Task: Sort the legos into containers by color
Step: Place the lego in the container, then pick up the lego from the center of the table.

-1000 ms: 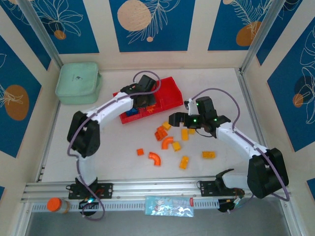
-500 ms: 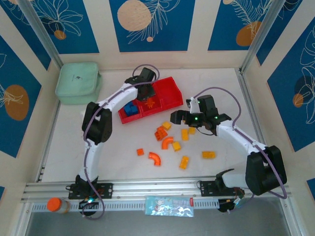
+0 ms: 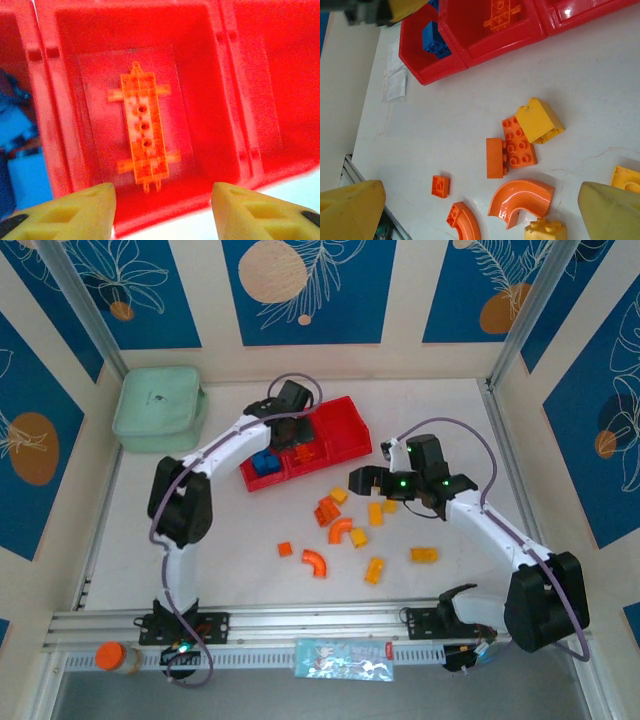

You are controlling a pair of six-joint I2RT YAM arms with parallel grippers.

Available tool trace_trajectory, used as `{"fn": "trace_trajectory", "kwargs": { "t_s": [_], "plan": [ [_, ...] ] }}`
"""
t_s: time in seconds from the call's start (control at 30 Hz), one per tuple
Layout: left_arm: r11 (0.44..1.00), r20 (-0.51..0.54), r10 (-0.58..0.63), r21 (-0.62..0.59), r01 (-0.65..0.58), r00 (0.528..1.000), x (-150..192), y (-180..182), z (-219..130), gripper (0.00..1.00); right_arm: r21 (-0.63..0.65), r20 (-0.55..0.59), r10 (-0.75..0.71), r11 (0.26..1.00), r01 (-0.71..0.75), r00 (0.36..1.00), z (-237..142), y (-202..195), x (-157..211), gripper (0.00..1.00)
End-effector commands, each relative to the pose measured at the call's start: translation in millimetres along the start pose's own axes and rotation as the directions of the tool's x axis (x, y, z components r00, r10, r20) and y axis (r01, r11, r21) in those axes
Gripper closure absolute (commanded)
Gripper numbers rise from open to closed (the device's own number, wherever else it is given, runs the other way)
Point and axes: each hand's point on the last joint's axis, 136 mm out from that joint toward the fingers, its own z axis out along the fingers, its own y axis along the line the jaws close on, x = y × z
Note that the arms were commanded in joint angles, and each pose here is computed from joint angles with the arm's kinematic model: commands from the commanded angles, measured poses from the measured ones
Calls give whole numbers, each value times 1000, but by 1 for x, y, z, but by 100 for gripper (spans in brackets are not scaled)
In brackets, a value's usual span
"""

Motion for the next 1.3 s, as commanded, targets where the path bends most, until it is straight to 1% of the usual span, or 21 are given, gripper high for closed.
{"fn": "trace_trajectory", "kwargs": {
  "t_s": [0.0,0.13,0.27,0.37,0.5,0.63,0.73,0.93,1.13,1.27],
  "plan": [
    [993,-6,84,81,-83,996,28,-19,-35,42,-4,-67,8,1000,-8,998,0,-3,26,1],
    [991,-58,104,91,-98,993,73,-14,-41,38,10,-112,-5,1000,6,994,9,-8,46,1],
    [989,-135,127,90,-116,983,119,-13,-39,33,26,-150,-22,999,26,988,17,-13,65,1],
    [989,-180,137,84,-123,974,146,-12,-33,30,47,-153,-33,998,40,988,20,-19,71,1],
    [993,-229,103,86,-85,968,172,-11,-18,28,67,-140,-12,998,21,990,18,-28,71,1],
    [993,-251,94,88,-74,963,183,-16,-6,28,67,-119,-12,998,21,993,14,-30,68,1],
    [992,-265,93,103,-67,960,188,-23,1,30,67,-112,-6,998,14,994,12,-32,66,1],
    [996,-281,87,57,-74,956,196,-17,15,39,62,-109,6,998,1,994,10,-34,66,1],
    [997,-301,75,47,-64,951,205,-12,23,50,57,-106,13,998,-7,994,10,-35,66,1],
    [997,-296,74,24,-70,952,205,-5,22,58,53,-107,17,999,-12,994,9,-35,66,1]
  ]
}}
